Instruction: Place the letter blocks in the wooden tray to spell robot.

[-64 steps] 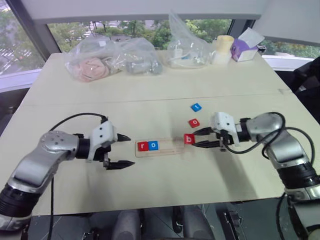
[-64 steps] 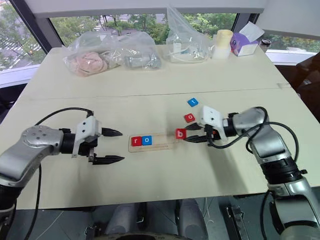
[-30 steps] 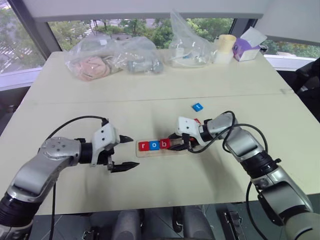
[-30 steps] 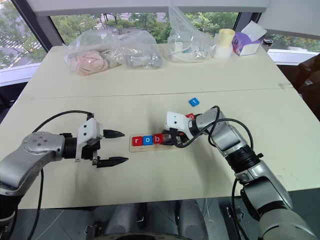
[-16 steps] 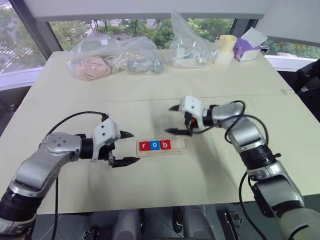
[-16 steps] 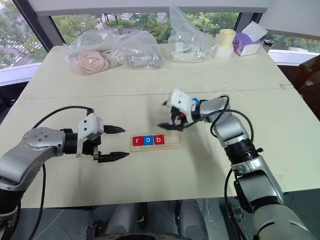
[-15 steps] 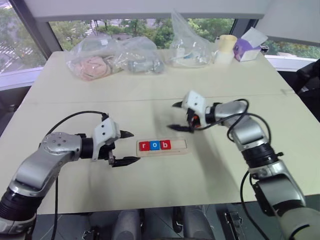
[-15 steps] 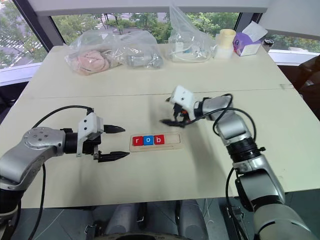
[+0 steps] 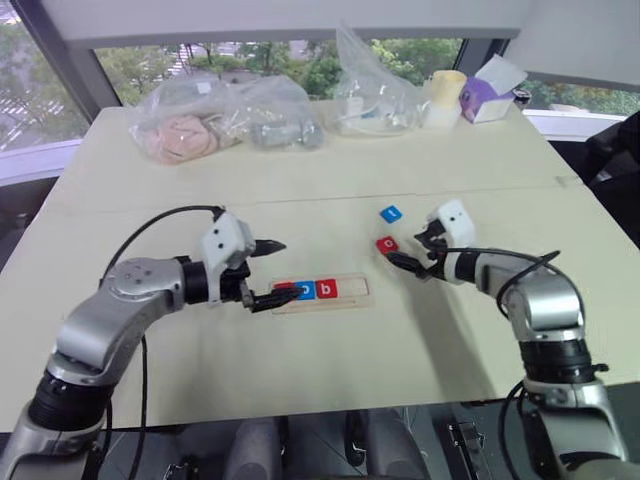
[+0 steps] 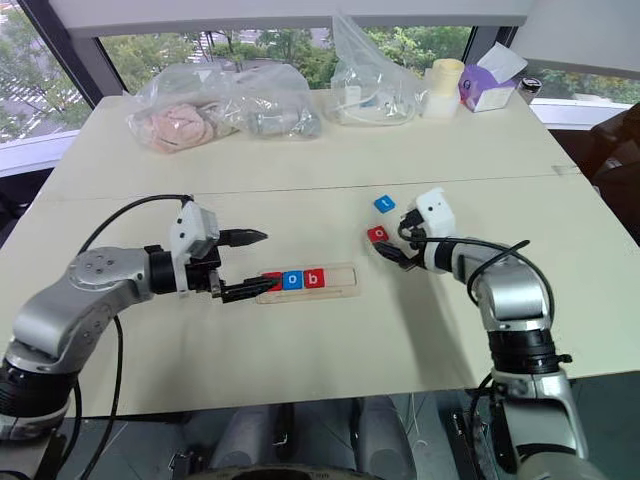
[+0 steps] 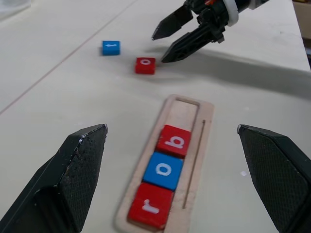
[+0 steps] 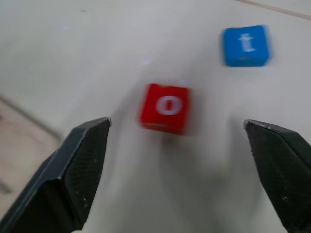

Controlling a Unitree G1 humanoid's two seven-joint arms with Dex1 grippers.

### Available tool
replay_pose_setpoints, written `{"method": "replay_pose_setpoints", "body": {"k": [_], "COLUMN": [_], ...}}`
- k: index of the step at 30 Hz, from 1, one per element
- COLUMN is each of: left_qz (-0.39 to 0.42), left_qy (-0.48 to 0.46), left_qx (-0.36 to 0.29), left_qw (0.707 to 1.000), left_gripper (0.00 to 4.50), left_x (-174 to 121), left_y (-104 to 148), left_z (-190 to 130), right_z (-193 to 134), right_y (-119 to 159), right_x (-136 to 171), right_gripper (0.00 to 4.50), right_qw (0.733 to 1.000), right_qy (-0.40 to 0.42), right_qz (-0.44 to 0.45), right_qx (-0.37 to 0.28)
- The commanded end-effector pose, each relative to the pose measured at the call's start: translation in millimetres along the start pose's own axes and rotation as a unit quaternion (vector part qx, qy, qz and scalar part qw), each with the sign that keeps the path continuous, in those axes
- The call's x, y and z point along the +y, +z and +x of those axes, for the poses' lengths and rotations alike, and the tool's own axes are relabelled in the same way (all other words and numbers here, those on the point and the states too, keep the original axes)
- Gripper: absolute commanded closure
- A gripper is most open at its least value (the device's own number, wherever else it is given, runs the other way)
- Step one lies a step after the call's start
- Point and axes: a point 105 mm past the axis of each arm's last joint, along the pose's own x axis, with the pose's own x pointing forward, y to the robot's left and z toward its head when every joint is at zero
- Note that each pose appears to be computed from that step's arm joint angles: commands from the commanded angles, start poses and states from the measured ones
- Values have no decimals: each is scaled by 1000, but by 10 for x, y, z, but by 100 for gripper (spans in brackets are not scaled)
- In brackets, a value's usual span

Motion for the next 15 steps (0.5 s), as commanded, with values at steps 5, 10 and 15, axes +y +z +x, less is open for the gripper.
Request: {"method": "replay_pose_setpoints", "body": {"k": [5,10,15], "left_qz": [29,37,37], "left_qy": [1,8,8], "left_qx": [9,19,14], "left_qw": [1000,999,999], "left_gripper": [0,0,0], "left_x": [26,79,87], "left_y": [-25,-81,-84], "left_z": [43,10,10], "right_z": [216,285,250], "right_y": [36,61,103], "right_x": [85,-16,-34], "right_gripper": [2,142,332], "right_qw": [998,995,994], "right_qy": [-65,-100,-107], "right_qz": [13,12,5], "right_qx": [-14,-20,-21]}}
